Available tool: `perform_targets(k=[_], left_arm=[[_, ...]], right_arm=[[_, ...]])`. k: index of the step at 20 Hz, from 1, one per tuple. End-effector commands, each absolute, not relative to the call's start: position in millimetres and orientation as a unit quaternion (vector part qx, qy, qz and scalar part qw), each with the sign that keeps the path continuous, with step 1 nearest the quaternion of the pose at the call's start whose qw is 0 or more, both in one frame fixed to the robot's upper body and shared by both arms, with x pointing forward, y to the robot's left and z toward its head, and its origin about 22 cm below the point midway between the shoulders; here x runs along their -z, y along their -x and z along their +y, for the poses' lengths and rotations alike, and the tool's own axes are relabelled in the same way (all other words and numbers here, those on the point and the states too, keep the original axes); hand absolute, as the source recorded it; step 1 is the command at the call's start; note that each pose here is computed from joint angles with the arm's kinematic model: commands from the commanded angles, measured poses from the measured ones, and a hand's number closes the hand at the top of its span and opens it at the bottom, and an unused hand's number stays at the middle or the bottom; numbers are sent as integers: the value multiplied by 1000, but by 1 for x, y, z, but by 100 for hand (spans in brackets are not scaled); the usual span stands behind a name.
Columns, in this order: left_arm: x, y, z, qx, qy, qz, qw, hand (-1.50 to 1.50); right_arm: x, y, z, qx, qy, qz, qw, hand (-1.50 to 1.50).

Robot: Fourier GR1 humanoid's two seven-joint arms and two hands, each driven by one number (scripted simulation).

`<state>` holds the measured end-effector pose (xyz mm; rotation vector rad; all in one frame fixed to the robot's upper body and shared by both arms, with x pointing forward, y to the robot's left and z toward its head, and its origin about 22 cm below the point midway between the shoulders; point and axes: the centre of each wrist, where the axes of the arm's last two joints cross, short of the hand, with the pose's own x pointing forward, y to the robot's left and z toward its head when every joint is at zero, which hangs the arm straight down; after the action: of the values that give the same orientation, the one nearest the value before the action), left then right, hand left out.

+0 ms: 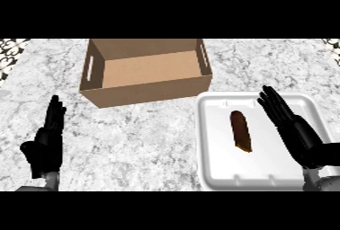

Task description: Pick the sweet potato from the tray and place it in the cardboard box

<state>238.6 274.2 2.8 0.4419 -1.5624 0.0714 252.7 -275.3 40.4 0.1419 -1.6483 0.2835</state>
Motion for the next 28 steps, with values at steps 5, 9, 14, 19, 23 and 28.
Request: perform_targets(k=[5, 9, 14, 19, 23, 28], left_arm=[[-21, -255, 340, 70, -306, -650, 692, 0], [-7, -245, 336, 92, -287, -631, 715, 0], [-24, -264, 361, 88, -298, -619, 721, 0], [-22, -264, 350, 97, -289, -619, 724, 0], [-21, -271, 349, 102, -283, -621, 724, 0], [-26, -270, 351, 108, -285, -626, 718, 0]], right_arm=[[-73, -290, -282, -245, -25, -686, 684, -150], [-114, -283, -312, -546, 171, -610, 548, -150], [-17, -268, -347, -383, 29, -697, 605, -150], [-30, -301, -351, -465, 29, -691, 552, -150], [-76, -309, -360, -575, 129, -636, 498, -150], [-116, -340, -321, -661, 152, -539, 500, -150]])
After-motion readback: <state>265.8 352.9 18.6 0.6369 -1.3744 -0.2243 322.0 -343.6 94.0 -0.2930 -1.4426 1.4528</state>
